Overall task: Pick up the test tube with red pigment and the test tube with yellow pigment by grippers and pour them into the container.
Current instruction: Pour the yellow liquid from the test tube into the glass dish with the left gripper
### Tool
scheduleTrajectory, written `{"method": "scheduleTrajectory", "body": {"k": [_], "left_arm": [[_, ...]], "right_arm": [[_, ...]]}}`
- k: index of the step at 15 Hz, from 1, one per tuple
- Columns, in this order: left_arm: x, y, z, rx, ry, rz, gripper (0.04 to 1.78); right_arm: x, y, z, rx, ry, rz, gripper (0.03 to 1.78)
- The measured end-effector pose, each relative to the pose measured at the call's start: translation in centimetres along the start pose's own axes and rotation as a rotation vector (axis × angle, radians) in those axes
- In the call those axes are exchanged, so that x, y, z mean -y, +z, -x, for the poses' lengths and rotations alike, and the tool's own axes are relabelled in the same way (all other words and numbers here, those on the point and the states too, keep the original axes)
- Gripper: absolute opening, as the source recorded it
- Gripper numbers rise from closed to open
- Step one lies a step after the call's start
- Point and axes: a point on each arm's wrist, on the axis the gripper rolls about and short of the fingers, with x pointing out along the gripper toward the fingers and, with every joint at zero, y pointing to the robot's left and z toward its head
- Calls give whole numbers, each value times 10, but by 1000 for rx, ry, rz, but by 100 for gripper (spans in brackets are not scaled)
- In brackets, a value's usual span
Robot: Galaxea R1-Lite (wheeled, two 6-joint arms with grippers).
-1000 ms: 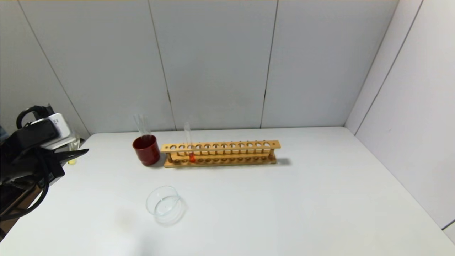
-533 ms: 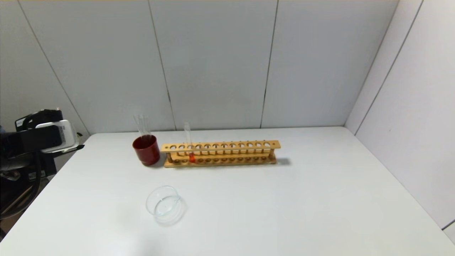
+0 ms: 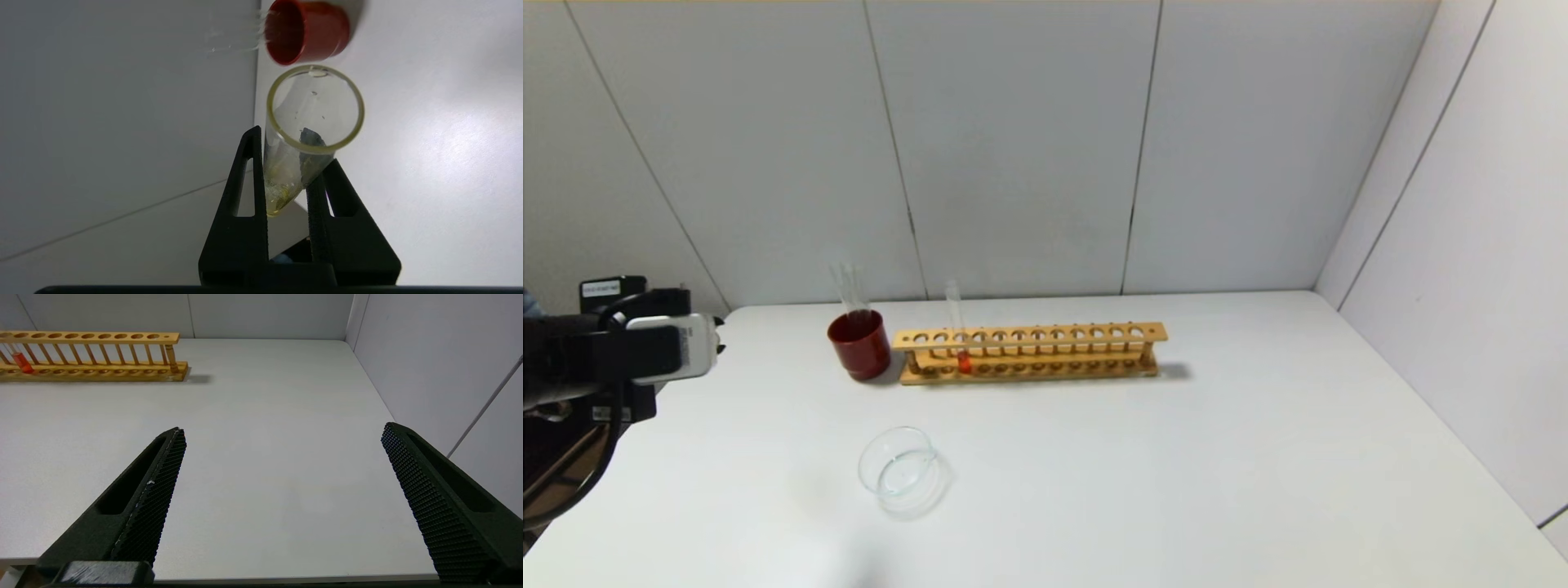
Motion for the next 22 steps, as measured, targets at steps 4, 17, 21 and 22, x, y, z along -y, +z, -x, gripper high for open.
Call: {"method": "scheduleTrajectory", "body": {"k": [4, 17, 21, 22], "left_arm": [[6, 0, -26, 31, 49, -45, 32], [39, 6, -98, 69, 79, -249, 32], [53, 2, -103, 62, 33, -279, 32], [55, 2, -105, 62, 24, -281, 32]], "right_arm": [[0, 0, 0, 0, 0, 0, 175], [0, 0, 0, 0, 0, 0, 175], [0, 0, 0, 0, 0, 0, 175], [0, 0, 0, 0, 0, 0, 175]]}}
